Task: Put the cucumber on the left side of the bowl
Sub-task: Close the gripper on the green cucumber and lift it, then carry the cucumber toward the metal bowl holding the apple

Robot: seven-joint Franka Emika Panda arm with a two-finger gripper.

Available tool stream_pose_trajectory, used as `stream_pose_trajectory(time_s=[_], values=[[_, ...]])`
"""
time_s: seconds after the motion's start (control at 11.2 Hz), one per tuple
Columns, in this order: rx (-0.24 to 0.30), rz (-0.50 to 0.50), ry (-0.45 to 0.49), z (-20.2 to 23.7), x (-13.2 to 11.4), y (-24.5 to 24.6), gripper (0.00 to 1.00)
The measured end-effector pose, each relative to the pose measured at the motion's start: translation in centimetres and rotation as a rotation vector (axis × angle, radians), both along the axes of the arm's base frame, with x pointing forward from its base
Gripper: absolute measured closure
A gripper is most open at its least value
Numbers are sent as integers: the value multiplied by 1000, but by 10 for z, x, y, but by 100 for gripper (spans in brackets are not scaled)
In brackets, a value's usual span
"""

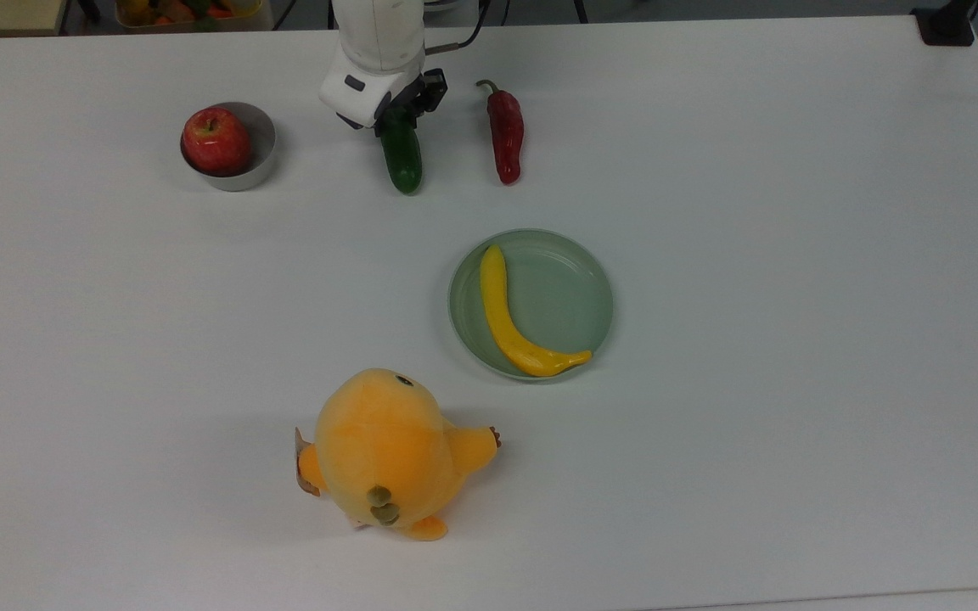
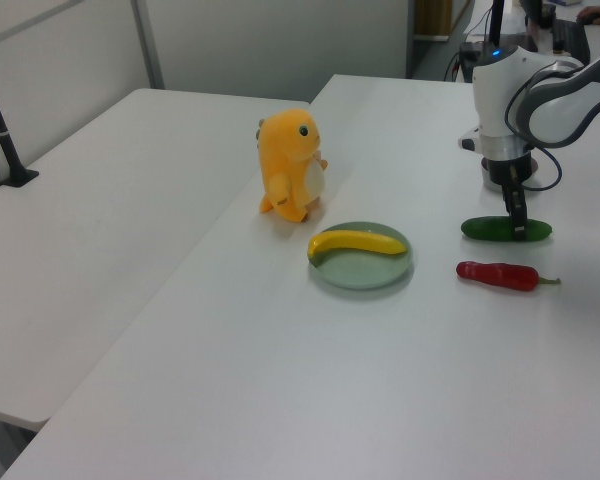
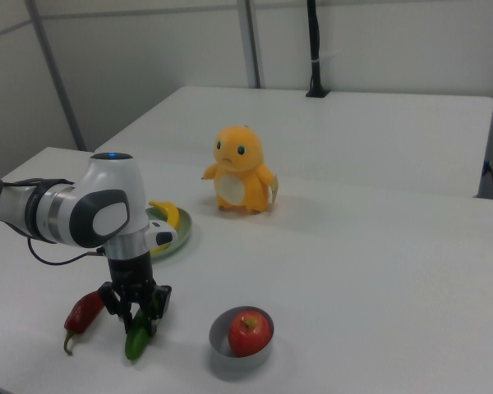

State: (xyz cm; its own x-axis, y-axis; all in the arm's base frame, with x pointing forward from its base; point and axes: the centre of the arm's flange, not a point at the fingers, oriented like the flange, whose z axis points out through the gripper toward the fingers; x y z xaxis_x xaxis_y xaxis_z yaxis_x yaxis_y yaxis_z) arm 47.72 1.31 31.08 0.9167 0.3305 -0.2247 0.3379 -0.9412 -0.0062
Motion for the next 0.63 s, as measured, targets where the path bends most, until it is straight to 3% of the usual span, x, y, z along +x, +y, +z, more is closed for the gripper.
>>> stream_pose_trajectory(time_s=[0.36, 0.63], values=[[-2, -11, -6, 16, 5, -5, 54], [-10, -35, -3, 85, 23, -12, 54]])
